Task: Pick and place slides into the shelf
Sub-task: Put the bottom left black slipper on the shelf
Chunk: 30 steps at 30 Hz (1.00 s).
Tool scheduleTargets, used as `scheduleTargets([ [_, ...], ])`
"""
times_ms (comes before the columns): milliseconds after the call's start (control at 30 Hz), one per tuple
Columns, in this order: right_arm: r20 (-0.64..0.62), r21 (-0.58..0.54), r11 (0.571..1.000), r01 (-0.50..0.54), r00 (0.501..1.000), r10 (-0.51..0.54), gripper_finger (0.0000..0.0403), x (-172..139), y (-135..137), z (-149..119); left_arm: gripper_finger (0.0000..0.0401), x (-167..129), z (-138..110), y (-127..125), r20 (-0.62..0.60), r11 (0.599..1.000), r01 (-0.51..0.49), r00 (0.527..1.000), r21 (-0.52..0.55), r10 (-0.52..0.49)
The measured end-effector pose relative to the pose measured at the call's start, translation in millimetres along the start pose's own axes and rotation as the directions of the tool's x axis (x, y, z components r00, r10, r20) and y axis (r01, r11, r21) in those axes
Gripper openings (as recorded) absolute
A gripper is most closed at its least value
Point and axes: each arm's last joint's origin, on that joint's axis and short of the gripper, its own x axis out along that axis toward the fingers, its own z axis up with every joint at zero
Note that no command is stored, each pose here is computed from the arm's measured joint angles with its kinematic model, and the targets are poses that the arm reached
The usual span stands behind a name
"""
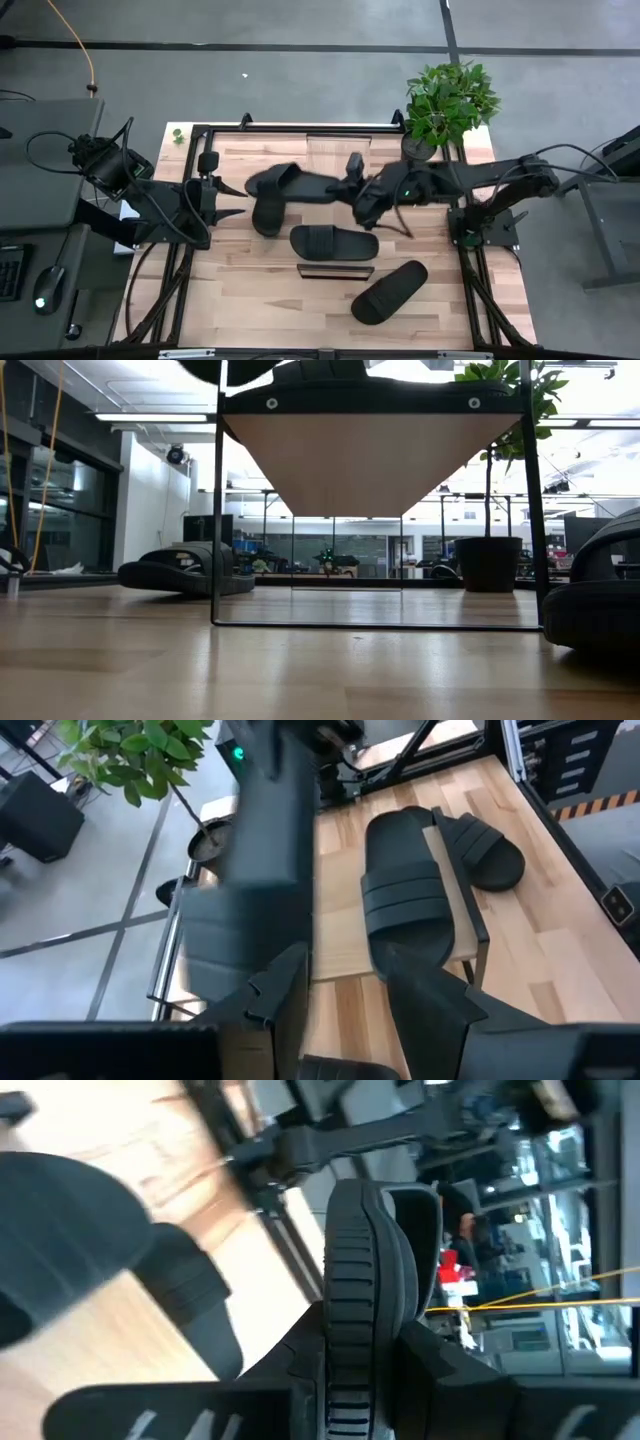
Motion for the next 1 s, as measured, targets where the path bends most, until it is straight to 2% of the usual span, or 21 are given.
scheduleTargets([
  [333,0.123,0.132,0.991,-0.034,0.992,0.017,0.0059,-32,-26,-29,0.0124,0,0,1,-0.002,1.000,-0.020,1.000,0.005,0.020],
  [633,0.049,0.096,0.991,-0.098,0.994,0.094,0.0059,-31,-23,-45,0.0124,0,0,1,-0.003,1.000,-0.023,1.000,0.005,0.023],
  [1000,0.033,0.149,0.977,-0.152,0.988,0.148,0.0053,-31,-19,-49,0.0124,0,-5,1,-0.046,1.000,-0.026,0.999,0.009,0.026],
])
